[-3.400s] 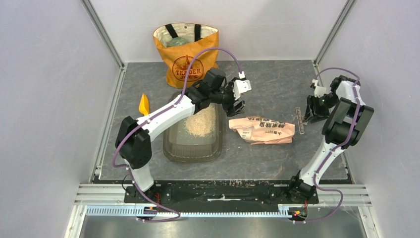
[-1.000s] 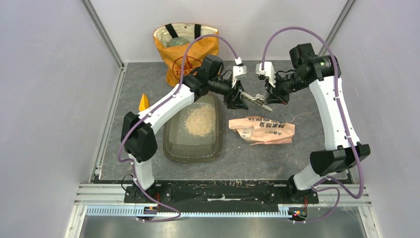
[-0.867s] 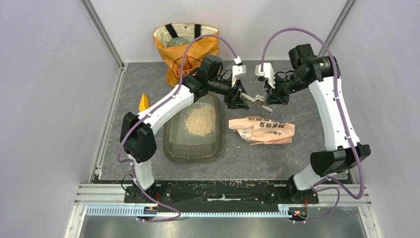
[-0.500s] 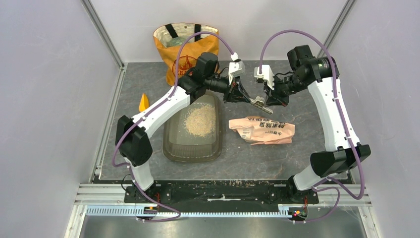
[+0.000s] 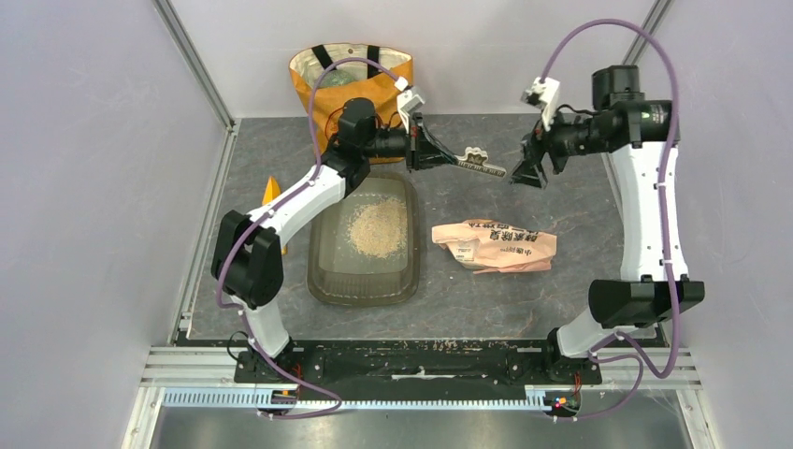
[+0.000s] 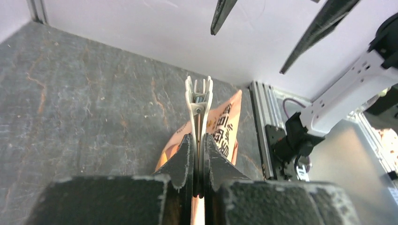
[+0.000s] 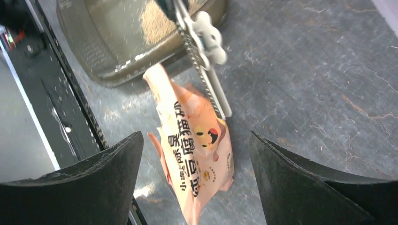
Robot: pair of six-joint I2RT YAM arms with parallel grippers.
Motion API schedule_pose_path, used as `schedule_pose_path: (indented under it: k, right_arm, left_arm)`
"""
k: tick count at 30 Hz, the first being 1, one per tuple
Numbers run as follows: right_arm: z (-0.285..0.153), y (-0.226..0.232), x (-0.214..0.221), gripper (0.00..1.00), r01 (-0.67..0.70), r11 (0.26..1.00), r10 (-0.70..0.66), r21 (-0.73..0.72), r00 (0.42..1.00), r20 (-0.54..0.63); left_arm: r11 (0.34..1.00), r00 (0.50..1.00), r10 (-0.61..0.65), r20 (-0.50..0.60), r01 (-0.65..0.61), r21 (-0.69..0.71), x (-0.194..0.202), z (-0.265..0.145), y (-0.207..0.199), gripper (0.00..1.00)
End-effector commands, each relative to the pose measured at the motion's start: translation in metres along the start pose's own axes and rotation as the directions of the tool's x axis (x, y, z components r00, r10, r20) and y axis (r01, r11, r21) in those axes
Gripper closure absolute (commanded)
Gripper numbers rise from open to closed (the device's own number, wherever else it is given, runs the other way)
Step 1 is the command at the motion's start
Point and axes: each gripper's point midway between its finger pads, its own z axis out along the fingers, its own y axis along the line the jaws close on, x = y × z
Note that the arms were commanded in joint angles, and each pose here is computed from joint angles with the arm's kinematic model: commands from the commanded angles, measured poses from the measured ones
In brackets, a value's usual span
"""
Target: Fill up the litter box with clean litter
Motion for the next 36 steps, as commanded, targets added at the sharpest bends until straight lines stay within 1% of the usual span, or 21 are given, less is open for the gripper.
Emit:
schedule_pose_path:
  k: [1,6,10,12,16,19,21,23,24,26,27,28,29,30,31,32,33,34,35,36]
  right_arm:
    - [-0.013,-0.009,-0.031,0.12,-0.082,0.996,0.085,-0.027,0.981,0.174]
    - [-0.01,0.002,-0.039,0.17,-0.048,0.995,0.067,-0.086,0.97,0.236]
    - [-0.008,0.003,-0.048,0.22,-0.015,0.997,0.033,-0.072,0.965,0.261]
    - [-0.008,0.004,-0.049,0.31,-0.011,0.997,0.031,-0.076,0.964,0.265]
    - [-0.011,0.009,-0.052,0.56,0.013,0.996,0.011,-0.083,0.959,0.282]
    - [-0.009,0.022,-0.057,0.64,0.076,0.993,-0.047,-0.091,0.958,0.284]
    - [-0.009,0.028,-0.057,0.66,0.113,0.99,-0.084,-0.089,0.956,0.28]
    - [-0.008,0.035,-0.056,0.74,0.145,0.985,-0.114,-0.097,0.956,0.272]
    - [-0.008,0.038,-0.055,0.79,0.162,0.982,-0.13,-0.1,0.955,0.266]
    - [-0.006,0.04,-0.051,0.98,0.175,0.979,-0.145,-0.103,0.957,0.251]
    - [-0.005,0.04,-0.048,1.0,0.177,0.979,-0.148,-0.104,0.959,0.24]
    - [-0.005,0.039,-0.045,1.0,0.188,0.977,-0.162,-0.099,0.96,0.227]
    - [-0.004,0.038,-0.04,1.0,0.206,0.974,-0.183,-0.094,0.96,0.212]
    - [-0.005,0.038,-0.037,1.0,0.218,0.972,-0.197,-0.091,0.96,0.198]
    - [-0.004,0.037,-0.034,1.0,0.234,0.969,-0.215,-0.084,0.959,0.186]
    - [-0.005,0.036,-0.033,1.0,0.247,0.966,-0.23,-0.08,0.957,0.178]
    - [-0.005,0.035,-0.031,1.0,0.262,0.962,-0.247,-0.073,0.954,0.17]
    - [-0.005,0.034,-0.03,1.0,0.274,0.96,-0.26,-0.067,0.952,0.163]
    - [-0.006,0.034,-0.029,1.0,0.278,0.958,-0.266,-0.064,0.951,0.157]
    - [-0.005,0.033,-0.029,1.0,0.285,0.957,-0.273,-0.063,0.95,0.15]
  left_arm:
    - [0.992,0.973,0.074,0.221,-0.095,0.084,-0.079,-0.013,-0.048,0.98]
    - [0.989,0.958,0.088,0.272,-0.116,0.09,-0.089,-0.018,-0.059,0.98]
    - [0.986,0.951,0.093,0.294,-0.128,0.105,-0.095,-0.02,-0.066,0.98]
    - [0.986,0.949,0.093,0.302,-0.131,0.107,-0.097,-0.02,-0.068,0.98]
    - [0.985,0.952,0.092,0.293,-0.131,0.116,-0.094,-0.02,-0.07,0.98]
    - [0.985,0.96,0.098,0.262,-0.131,0.112,-0.084,-0.019,-0.066,0.98]
    - [0.986,0.964,0.106,0.246,-0.135,0.102,-0.078,-0.018,-0.063,0.98]
    - [0.985,0.964,0.113,0.24,-0.14,0.1,-0.076,-0.018,-0.061,0.98]
    - [0.985,0.964,0.116,0.24,-0.143,0.1,-0.076,-0.018,-0.061,0.98]
    - [0.983,0.964,0.126,0.232,-0.154,0.103,-0.075,-0.017,-0.061,0.97]
    - [0.981,0.964,0.142,0.223,-0.168,0.099,-0.076,-0.018,-0.061,0.92]
    - [0.982,0.97,0.146,0.195,-0.167,0.092,-0.072,-0.018,-0.058,0.83]
    - [0.98,0.972,0.17,0.162,-0.184,0.074,-0.069,-0.019,-0.054,0.76]
    - [0.973,0.968,0.212,0.136,-0.222,0.061,-0.068,-0.022,-0.053,0.64]
    - [0.972,0.97,0.226,0.094,-0.231,0.052,-0.063,-0.026,-0.051,0.49]
    - [0.956,0.956,0.289,0.058,-0.291,0.036,-0.063,-0.031,-0.049,0.4]
    - [0.953,0.953,0.302,0.006,-0.302,0.013,-0.059,-0.036,-0.046,0.33]
    - [0.947,0.946,0.32,-0.05,-0.32,0.002,-0.052,-0.04,-0.044,0.31]
    - [0.935,0.933,0.353,-0.072,-0.354,0.002,-0.054,-0.044,-0.045,0.29]
    - [0.935,0.931,0.355,-0.088,-0.355,0.01,-0.054,-0.046,-0.049,0.25]
